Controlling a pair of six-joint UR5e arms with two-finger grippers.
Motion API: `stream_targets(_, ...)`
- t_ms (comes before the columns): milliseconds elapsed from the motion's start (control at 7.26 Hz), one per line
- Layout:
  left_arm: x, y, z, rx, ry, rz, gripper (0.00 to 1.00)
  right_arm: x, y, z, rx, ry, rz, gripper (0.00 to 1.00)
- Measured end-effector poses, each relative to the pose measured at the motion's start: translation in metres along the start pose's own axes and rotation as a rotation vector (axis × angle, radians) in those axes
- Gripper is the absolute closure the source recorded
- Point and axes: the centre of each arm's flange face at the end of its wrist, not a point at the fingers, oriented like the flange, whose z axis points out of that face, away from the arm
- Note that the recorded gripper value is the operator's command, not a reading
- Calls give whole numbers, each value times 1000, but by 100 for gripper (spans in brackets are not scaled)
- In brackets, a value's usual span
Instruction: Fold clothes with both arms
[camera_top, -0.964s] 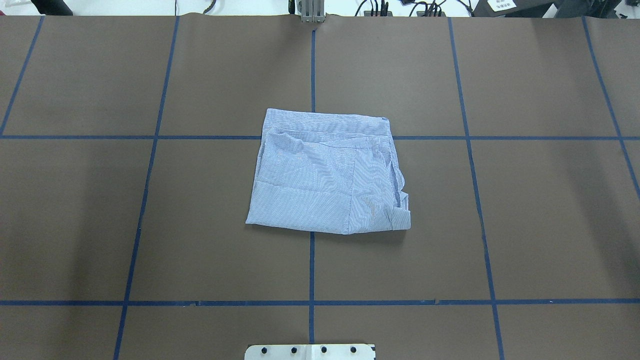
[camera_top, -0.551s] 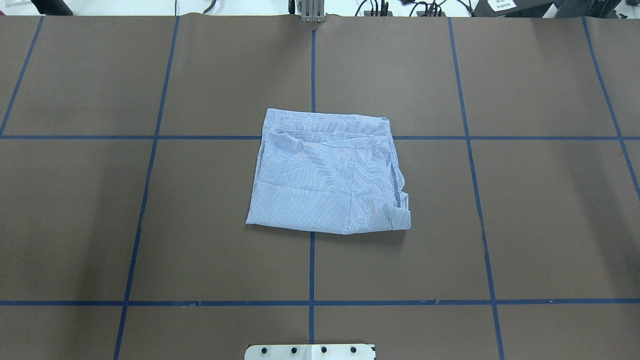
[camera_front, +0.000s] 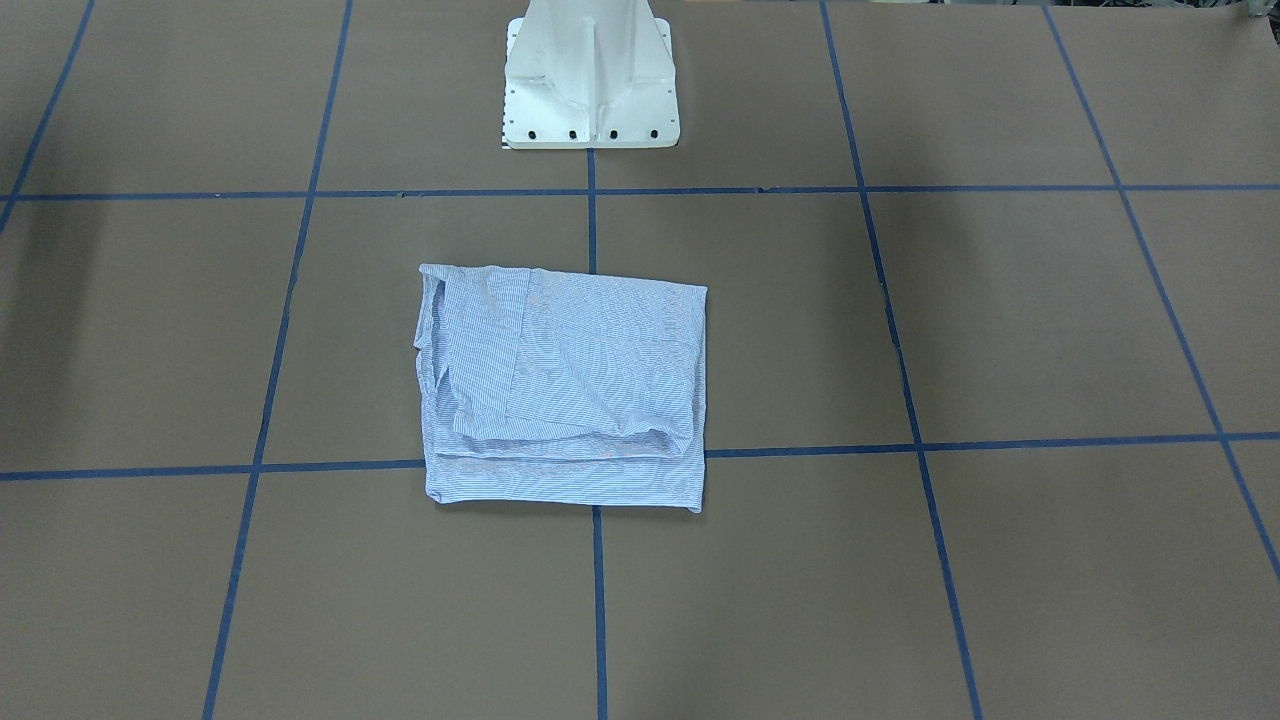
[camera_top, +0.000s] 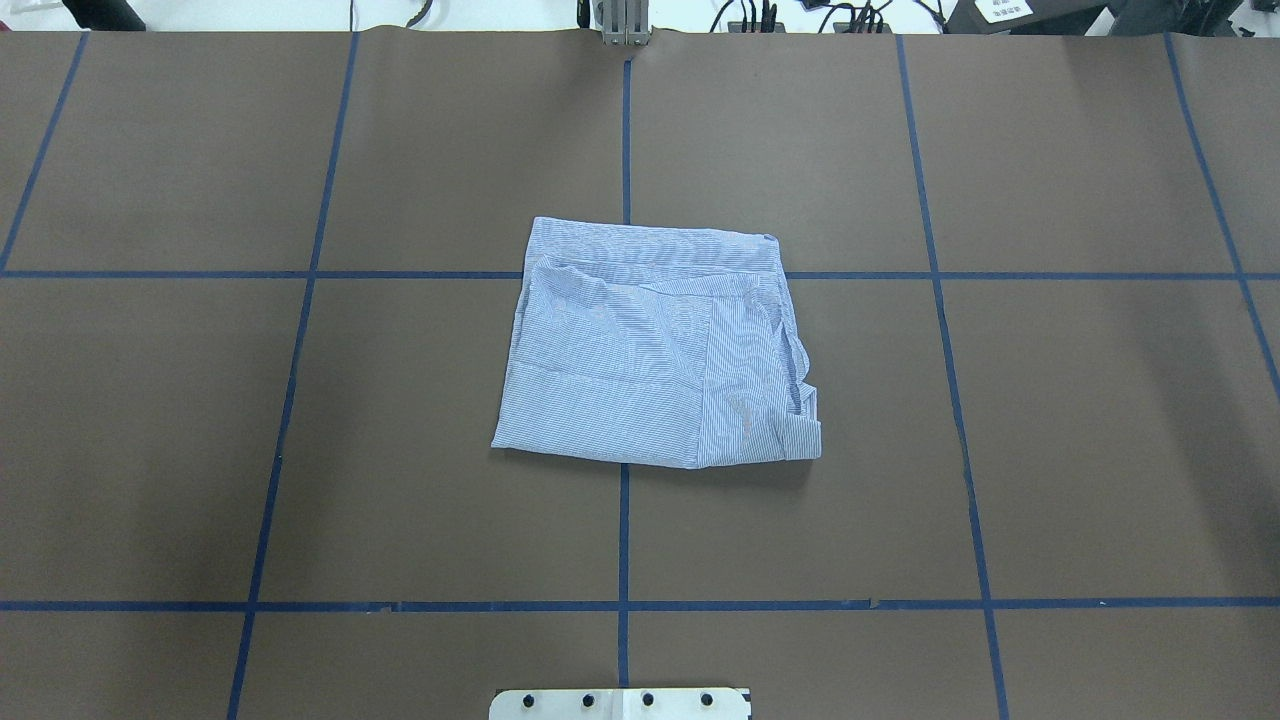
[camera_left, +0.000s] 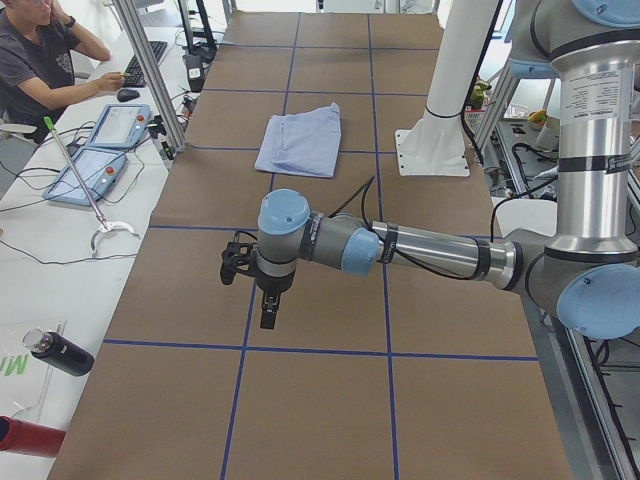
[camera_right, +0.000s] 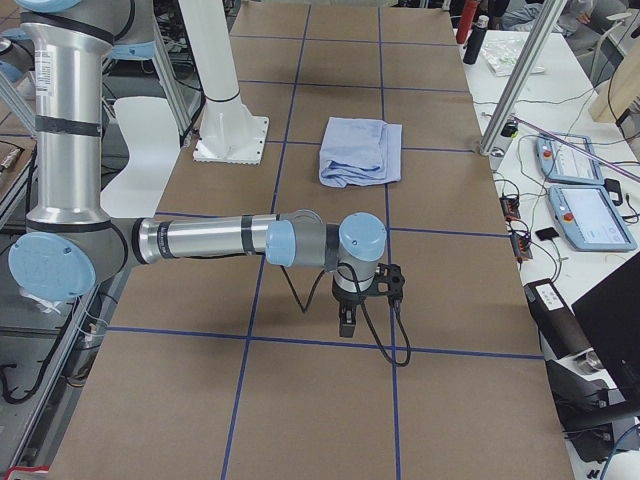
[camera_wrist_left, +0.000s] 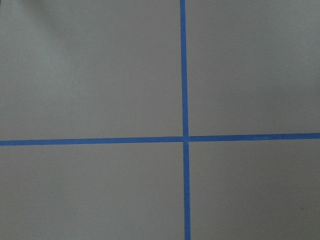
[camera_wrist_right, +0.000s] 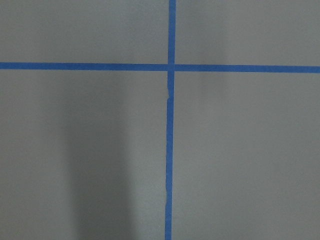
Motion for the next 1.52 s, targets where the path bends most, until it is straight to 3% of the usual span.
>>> stream_targets(276,-10,6,13,-76,-13,-3,0,4,1,5,-9,0,9,0)
stream_targets(551,-20,12,24,-152,-17,64,0,4,1,5,-11,-5,14,0)
stream_targets(1515,-27,16,30,-179,-16,86,0,21,6,23,-48,-3,49,0)
